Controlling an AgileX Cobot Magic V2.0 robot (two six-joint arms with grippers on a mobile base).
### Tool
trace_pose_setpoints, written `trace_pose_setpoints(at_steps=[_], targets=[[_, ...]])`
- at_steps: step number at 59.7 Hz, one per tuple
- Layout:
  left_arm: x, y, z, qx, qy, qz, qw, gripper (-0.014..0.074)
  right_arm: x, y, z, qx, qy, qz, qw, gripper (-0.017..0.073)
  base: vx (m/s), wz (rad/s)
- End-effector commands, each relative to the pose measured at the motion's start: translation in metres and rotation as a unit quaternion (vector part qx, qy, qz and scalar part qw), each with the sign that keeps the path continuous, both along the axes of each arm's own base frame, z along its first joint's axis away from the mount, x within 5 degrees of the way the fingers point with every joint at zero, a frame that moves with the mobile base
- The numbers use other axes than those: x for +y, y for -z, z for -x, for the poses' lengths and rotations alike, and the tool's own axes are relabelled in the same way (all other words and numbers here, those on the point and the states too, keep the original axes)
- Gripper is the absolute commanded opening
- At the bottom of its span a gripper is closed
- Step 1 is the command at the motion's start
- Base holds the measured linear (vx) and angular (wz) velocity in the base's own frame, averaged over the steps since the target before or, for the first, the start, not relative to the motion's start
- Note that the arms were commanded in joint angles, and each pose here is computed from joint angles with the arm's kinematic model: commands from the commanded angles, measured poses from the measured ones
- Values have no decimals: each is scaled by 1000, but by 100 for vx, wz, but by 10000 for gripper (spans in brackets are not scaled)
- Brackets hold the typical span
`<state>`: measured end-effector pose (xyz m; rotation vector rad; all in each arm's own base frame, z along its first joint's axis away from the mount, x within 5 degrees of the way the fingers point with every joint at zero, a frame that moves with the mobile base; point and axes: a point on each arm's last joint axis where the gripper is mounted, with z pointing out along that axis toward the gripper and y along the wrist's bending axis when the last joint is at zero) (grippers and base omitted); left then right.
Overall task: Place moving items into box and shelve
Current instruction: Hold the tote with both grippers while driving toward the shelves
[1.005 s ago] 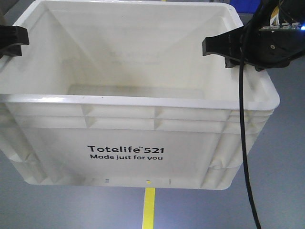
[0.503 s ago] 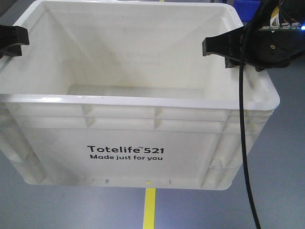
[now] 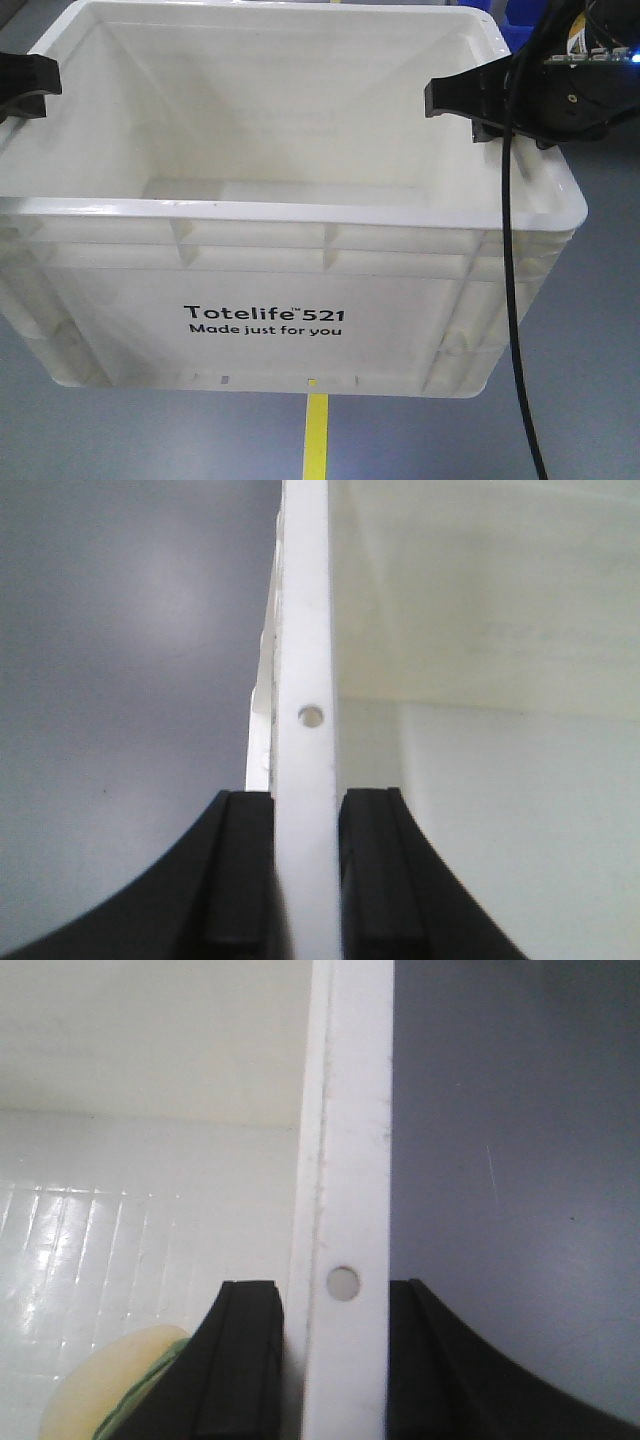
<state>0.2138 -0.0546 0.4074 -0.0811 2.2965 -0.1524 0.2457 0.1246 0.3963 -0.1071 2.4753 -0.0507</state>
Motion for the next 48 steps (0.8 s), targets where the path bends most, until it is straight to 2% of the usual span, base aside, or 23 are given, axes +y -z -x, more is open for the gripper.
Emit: trace_pose_setpoints(at_steps=[1, 48], targets=[[3, -31, 4, -102, 8, 3, 995, 158, -11, -31, 3, -96, -10, 8, 995, 137, 37, -1], [3, -31, 4, -102, 8, 3, 995, 158, -11, -31, 3, -95, -9, 9, 995, 137, 37, 4]])
